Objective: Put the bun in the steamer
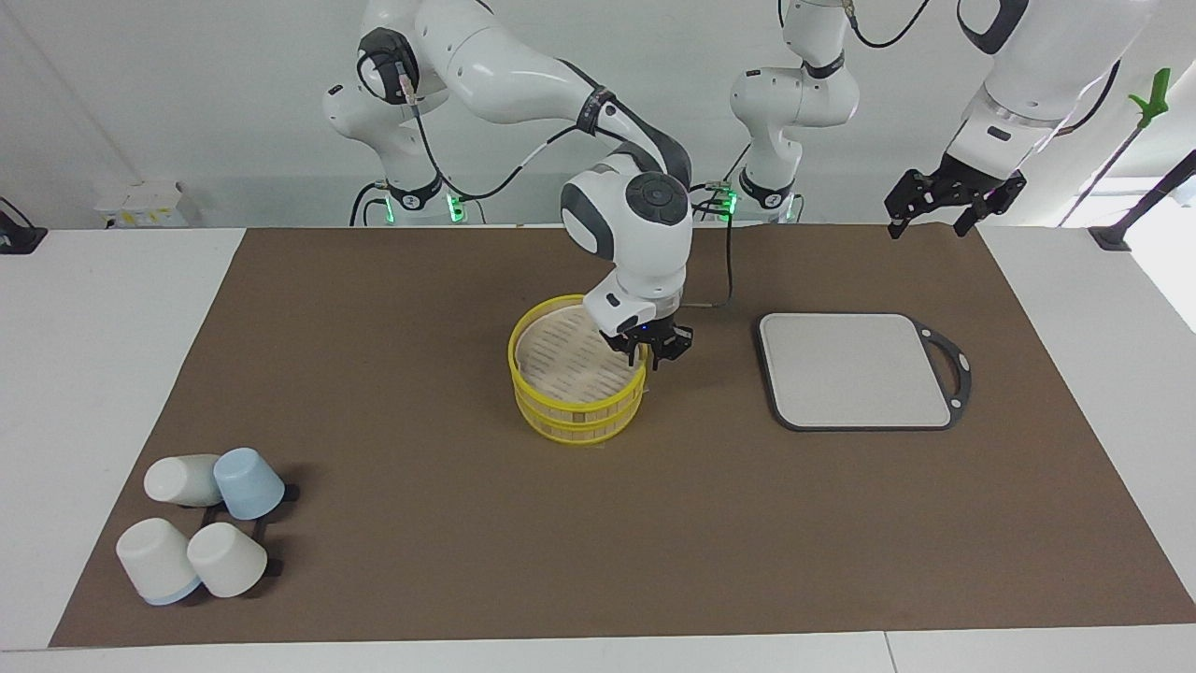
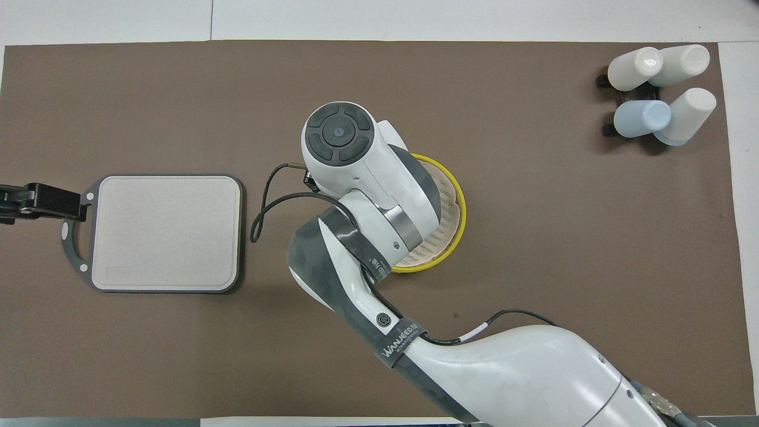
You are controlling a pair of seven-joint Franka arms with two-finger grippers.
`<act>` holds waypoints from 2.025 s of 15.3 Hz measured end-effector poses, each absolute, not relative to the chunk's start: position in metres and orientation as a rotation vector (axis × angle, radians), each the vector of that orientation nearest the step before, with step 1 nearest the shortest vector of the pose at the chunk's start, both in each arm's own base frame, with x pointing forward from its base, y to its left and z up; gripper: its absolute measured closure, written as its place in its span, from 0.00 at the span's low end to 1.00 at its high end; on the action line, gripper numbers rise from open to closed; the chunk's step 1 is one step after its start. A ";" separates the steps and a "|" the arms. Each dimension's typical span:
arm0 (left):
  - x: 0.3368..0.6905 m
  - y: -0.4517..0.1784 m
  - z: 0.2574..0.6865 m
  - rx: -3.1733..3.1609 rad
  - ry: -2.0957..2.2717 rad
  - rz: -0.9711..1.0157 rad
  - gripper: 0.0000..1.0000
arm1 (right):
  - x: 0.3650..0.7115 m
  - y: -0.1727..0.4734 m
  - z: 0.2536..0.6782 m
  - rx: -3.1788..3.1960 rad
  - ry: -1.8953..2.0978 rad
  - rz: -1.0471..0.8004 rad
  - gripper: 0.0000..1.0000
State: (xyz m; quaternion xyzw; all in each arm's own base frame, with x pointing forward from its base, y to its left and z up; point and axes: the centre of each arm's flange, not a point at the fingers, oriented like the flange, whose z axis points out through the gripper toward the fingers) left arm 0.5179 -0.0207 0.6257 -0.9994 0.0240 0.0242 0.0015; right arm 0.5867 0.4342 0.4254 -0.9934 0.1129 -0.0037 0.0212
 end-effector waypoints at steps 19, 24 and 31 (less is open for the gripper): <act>0.519 -0.021 0.626 -3.137 0.075 0.065 0.00 | 0.615 -0.026 0.580 -3.128 0.023 0.043 0.00; 0.519 -0.021 0.626 -3.137 0.075 0.065 0.00 | 0.608 -0.032 0.575 -3.129 0.040 0.051 0.00; 0.519 -0.021 0.626 -3.137 0.075 0.064 0.00 | 0.605 -0.038 0.574 -3.146 0.025 0.065 0.00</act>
